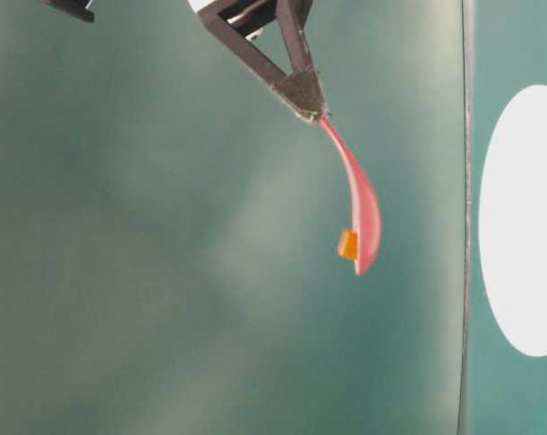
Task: Grip the spoon and scoop the red block from the bowl with right arm.
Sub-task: 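Hold the spoon with the red cube raised above the bowl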
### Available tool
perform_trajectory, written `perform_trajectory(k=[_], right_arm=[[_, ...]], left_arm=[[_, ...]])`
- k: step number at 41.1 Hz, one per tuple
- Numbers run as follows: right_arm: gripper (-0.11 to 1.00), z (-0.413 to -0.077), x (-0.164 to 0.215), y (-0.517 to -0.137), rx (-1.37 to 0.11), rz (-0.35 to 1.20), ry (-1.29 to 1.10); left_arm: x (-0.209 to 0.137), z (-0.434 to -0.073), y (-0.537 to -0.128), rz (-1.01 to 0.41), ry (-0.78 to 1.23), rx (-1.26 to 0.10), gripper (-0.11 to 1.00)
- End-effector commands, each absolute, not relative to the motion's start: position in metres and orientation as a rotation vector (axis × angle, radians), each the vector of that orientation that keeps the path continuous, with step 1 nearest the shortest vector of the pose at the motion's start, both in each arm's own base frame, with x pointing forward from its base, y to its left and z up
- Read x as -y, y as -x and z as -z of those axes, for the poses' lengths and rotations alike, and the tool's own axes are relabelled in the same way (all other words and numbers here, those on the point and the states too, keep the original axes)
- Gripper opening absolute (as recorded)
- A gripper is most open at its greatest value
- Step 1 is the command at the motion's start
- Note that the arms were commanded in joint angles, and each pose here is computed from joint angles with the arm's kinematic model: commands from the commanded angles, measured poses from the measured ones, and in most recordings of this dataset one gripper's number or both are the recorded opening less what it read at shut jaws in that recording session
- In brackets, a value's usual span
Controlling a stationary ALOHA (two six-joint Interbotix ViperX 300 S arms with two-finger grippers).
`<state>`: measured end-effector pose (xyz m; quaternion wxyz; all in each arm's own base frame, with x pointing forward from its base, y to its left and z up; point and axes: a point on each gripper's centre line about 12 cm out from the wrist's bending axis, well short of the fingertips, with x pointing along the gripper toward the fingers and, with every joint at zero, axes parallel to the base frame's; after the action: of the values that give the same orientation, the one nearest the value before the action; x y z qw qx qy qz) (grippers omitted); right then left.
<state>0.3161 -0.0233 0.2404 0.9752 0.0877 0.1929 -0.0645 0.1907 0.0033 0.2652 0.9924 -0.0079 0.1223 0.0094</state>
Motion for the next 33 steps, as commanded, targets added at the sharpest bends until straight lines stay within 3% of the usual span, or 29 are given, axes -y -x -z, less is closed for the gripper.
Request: perform_trajectory(k=[1,33], right_arm=[[0.24,-0.2556,0.0242,-0.3190,-0.343,0.129,-0.177],[0.24,-0.2538,0.0241,-0.3183,-0.348,0.130,-0.180]], left_arm=[[-0.0039,-0.2731,-0.1917,-0.022,0.013,-0.225,0.00],[-0.0042,-0.2737,-0.1901,-0.024,0.015,-0.230,0.00]])
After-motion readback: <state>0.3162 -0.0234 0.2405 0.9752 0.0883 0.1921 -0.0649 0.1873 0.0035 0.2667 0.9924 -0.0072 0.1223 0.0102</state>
